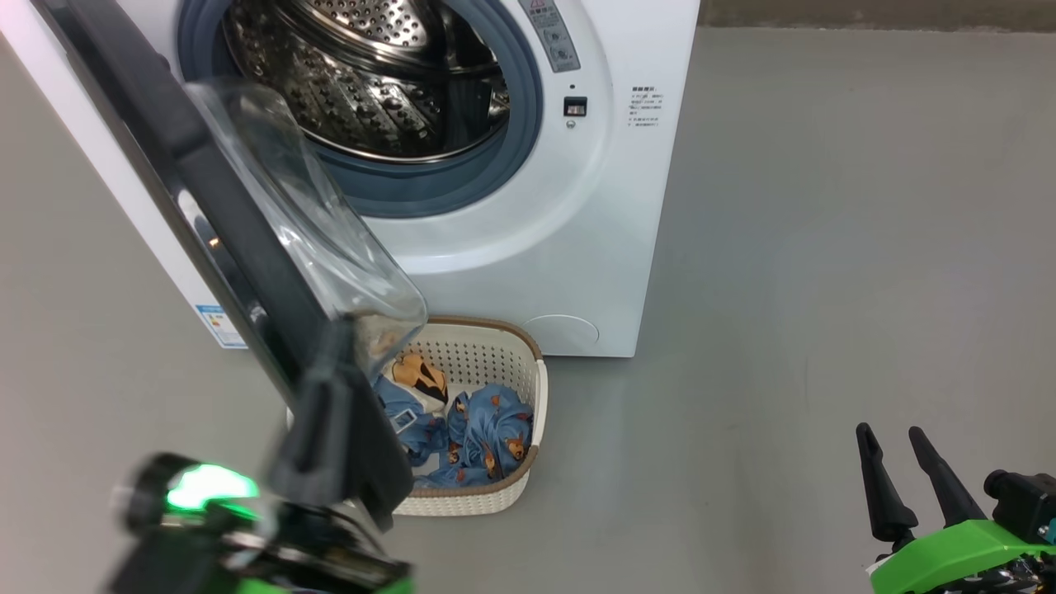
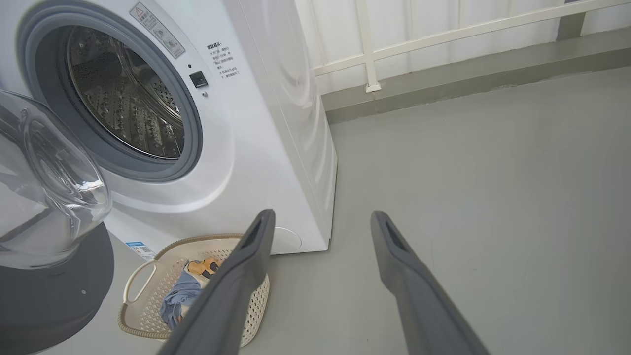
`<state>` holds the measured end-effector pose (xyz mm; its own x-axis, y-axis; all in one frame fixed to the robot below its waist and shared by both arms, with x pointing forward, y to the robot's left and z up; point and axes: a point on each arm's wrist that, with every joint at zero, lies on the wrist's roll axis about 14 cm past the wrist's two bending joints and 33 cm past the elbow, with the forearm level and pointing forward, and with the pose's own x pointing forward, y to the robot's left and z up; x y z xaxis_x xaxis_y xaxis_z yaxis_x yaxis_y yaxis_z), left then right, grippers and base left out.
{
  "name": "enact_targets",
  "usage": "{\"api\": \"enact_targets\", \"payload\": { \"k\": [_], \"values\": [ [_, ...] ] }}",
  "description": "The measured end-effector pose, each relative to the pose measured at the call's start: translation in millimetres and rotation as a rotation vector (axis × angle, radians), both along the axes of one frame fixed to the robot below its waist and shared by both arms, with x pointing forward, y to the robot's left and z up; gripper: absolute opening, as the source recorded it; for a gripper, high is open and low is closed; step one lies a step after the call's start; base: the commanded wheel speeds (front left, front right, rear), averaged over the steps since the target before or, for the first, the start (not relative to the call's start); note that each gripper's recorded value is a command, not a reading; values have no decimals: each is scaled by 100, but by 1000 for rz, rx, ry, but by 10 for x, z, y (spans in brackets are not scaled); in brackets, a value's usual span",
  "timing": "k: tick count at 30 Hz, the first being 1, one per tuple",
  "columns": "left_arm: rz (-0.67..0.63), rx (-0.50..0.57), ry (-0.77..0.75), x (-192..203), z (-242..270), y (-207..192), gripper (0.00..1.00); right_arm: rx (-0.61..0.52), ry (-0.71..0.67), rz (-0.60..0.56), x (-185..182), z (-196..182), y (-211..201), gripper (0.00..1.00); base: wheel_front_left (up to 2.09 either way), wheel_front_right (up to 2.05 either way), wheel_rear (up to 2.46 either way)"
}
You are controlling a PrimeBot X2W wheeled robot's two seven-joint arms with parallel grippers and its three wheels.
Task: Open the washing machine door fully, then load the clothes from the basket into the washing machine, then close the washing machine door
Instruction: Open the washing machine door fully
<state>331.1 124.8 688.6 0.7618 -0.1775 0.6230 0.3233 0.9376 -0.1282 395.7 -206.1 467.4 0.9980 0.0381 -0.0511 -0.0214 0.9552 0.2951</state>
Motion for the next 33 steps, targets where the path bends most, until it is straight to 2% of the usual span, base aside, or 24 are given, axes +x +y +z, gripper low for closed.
{"api": "enact_targets", "payload": {
  "k": [6,14,33],
  "values": [
    [-137,-33,172,108,-468,-417,0,-12,-2,5,14,2,8,100,0,0,0],
    [-116,-19,379,273,-1093,-441,0,-49,-12,15,50,22,22,100,0,0,0],
    [-21,-52,475,395,-1368,-167,0,-83,-77,18,121,218,54,100,0,0,0]
  ]
}}
